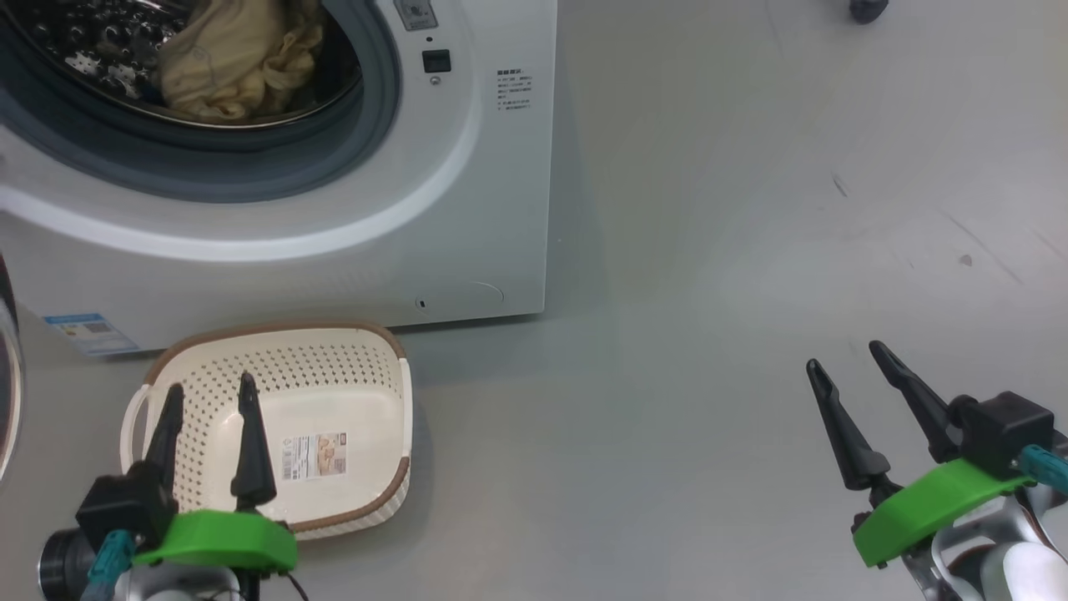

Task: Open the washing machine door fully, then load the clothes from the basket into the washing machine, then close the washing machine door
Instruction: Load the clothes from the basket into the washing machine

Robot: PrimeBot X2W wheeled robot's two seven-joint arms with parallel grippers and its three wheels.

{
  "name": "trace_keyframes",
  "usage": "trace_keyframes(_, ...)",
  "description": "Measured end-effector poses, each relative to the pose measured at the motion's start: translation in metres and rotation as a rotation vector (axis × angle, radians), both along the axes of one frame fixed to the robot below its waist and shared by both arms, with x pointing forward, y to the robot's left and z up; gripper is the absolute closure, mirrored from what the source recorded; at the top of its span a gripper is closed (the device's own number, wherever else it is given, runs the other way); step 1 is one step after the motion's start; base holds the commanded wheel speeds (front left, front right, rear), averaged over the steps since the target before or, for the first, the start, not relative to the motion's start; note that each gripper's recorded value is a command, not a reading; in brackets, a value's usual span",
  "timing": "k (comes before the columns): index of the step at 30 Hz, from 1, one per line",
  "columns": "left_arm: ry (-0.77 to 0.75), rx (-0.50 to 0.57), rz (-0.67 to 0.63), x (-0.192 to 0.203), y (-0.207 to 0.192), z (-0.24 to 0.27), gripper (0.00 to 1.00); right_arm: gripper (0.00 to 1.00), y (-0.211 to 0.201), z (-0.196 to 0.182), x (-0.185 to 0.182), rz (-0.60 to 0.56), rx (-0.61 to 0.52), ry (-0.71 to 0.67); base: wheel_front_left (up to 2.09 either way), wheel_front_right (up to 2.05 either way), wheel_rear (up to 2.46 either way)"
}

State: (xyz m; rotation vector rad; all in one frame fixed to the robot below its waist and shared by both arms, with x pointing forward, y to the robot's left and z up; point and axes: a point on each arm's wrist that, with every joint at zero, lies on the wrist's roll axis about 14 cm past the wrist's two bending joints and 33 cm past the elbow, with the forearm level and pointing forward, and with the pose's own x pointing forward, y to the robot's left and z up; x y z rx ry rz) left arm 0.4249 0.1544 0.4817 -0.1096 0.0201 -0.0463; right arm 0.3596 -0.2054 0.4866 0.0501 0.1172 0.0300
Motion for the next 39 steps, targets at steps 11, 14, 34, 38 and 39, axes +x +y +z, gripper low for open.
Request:
trace_keyframes(11,0.010,-0.002,0.005,-0.031,0.000,0.001,0.00,0.00,0.007,0.007,-0.004,0.021,0.002,-0.011,0.00,0.00,0.00)
trace_keyframes(14,-0.002,-0.003,0.009,-0.033,0.002,0.005,0.00,0.00,0.009,0.009,-0.003,0.029,0.001,-0.015,0.00,0.00,0.00)
trace_keyframes(34,-0.027,-0.012,0.014,-0.040,0.005,0.014,0.00,0.00,0.016,0.015,-0.004,0.051,0.003,-0.030,0.00,0.00,0.00)
trace_keyframes(38,-0.025,-0.013,0.004,-0.041,0.002,0.014,0.00,0.00,0.016,0.015,-0.003,0.054,0.003,-0.031,0.00,0.00,0.00)
trace_keyframes(39,-0.024,-0.013,0.002,-0.041,0.001,0.013,0.00,0.00,0.017,0.015,-0.003,0.055,0.003,-0.030,-0.02,0.02,0.00)
